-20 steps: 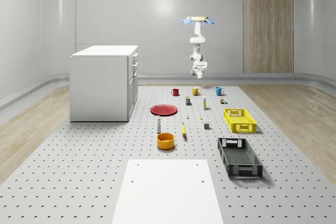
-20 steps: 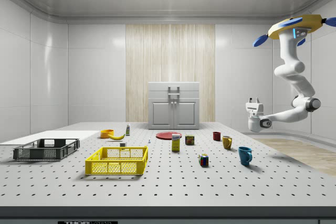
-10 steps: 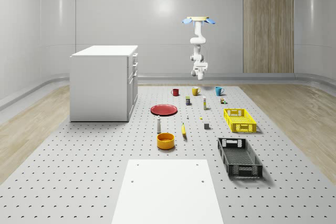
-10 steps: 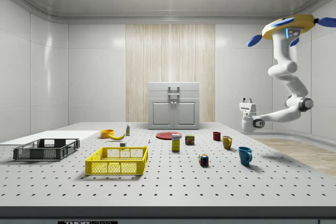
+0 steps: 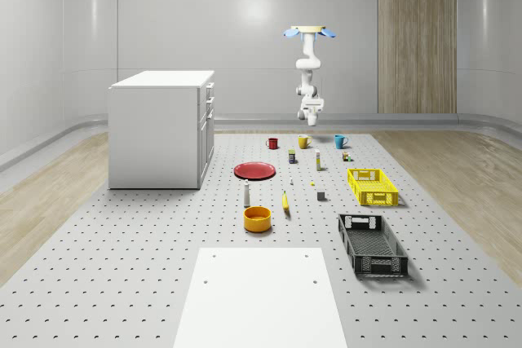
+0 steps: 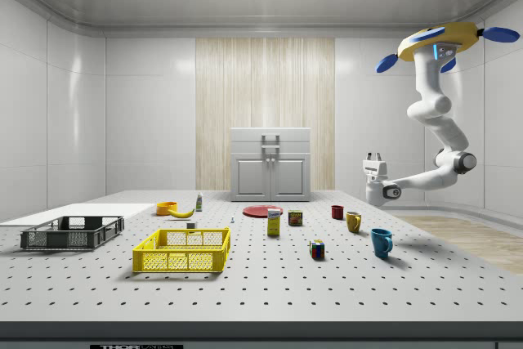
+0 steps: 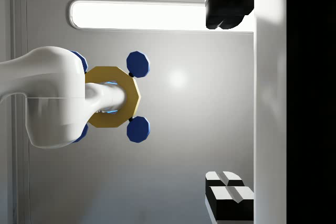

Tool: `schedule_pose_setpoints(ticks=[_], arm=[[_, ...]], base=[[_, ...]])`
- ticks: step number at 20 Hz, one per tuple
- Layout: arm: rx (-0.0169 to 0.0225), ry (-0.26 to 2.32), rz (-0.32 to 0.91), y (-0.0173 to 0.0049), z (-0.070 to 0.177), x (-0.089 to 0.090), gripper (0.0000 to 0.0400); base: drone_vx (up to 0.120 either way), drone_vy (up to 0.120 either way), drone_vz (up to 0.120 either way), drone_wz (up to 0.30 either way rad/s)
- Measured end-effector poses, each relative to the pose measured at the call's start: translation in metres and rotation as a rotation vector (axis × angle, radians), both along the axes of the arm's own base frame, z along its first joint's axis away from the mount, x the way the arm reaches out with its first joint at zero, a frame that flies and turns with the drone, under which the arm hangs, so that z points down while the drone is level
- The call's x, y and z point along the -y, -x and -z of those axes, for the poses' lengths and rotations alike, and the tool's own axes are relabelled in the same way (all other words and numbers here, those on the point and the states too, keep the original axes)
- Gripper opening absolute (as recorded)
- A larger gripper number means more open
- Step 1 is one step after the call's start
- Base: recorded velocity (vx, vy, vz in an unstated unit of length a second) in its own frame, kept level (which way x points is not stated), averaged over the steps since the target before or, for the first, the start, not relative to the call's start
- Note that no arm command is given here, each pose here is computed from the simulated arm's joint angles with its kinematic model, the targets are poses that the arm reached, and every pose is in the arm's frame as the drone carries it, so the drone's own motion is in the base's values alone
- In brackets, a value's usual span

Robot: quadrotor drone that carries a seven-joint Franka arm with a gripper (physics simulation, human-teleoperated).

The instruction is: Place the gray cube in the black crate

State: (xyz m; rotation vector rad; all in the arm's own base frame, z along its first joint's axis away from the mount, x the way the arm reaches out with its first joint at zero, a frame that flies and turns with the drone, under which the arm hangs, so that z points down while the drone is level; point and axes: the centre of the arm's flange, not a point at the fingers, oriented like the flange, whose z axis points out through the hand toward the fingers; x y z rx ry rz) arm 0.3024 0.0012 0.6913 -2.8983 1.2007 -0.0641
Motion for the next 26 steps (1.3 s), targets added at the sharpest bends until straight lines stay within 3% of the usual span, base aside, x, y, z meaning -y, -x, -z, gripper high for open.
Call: schedule_pose_setpoints(ticks=[16,21,26], arm=[[0.0120,0.170,0.004,0.0012,0.002,-0.017,0.0400],[0.0151,0.408,0.010,0.0013,0.009,-0.039,0.0400],[0.0161,0.913,0.023,0.0005,0.040,-0.078,0.0400]], base=[[0.120,0.000,0.000,0.000],[0.120,0.000,0.000,0.000],[0.120,0.000,0.000,0.000]])
